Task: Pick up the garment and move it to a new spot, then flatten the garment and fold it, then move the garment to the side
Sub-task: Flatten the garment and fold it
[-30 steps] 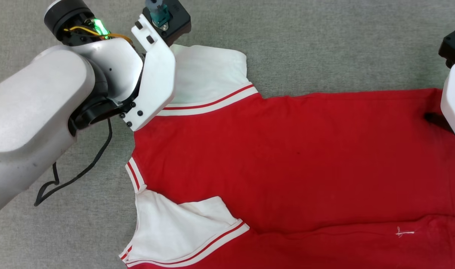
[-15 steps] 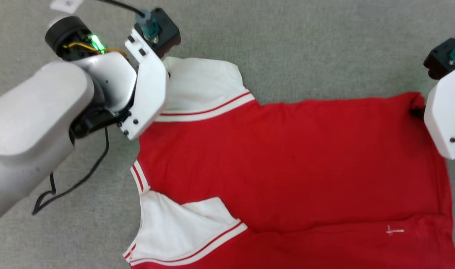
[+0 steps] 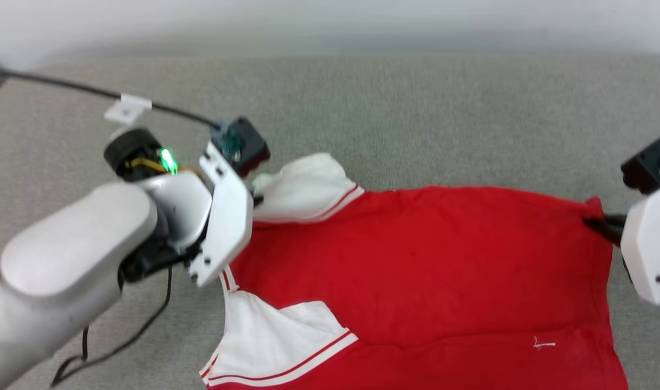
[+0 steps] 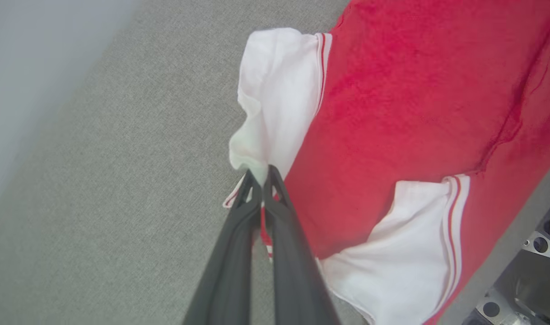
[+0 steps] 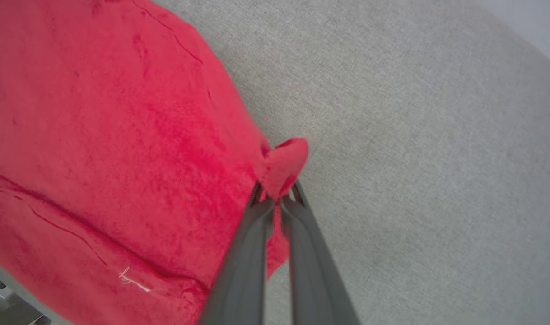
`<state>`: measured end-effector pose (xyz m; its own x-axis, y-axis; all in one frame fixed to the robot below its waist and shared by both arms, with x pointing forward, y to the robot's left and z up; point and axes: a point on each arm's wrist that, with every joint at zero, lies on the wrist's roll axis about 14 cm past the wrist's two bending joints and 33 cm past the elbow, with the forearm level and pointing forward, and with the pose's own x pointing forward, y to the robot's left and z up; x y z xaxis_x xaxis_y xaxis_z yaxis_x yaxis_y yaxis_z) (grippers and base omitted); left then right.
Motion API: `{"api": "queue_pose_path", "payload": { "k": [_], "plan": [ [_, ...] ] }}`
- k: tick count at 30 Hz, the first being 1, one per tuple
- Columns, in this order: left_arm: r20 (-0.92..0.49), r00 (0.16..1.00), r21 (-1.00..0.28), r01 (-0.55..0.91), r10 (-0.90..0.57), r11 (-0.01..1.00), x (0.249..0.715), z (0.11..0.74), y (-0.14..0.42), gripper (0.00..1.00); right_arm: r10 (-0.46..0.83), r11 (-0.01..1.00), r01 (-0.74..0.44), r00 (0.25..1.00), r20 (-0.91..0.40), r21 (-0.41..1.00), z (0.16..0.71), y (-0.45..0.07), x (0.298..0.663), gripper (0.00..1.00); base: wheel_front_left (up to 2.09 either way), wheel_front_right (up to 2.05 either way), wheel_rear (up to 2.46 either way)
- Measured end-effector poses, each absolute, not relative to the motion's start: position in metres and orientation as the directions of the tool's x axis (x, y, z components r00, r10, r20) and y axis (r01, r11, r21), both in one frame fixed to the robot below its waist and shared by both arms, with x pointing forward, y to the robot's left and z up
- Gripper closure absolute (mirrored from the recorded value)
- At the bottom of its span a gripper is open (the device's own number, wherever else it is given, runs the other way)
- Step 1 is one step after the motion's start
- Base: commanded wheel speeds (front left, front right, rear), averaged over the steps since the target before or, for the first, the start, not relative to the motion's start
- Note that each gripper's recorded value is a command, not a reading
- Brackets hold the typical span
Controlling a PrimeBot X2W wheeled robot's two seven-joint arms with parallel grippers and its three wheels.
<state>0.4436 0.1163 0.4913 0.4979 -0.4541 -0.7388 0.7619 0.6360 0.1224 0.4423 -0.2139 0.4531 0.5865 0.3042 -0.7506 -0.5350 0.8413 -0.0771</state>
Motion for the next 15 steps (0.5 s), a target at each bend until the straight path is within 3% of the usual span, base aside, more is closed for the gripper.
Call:
{"api": "queue_pose_path", "payload": {
  "k": [8,15],
  "plan": [
    [-0.765,0.483,0.124,0.760,-0.427,0.638,0.394,0.491,0.132,1.00,0.309,0.836,-0.543,0.589,-0.747,-0.082,0.458,-0.221,0.408,1.00,0.00,0.00,0.00],
    [-0.835,0.368,0.023,0.766,-0.409,0.643,0.324,0.456,0.140,1.00,0.308,0.847,-0.532,0.530,-0.790,-0.026,0.437,-0.227,0.364,1.00,0.00,0.00,0.00]
  ]
}}
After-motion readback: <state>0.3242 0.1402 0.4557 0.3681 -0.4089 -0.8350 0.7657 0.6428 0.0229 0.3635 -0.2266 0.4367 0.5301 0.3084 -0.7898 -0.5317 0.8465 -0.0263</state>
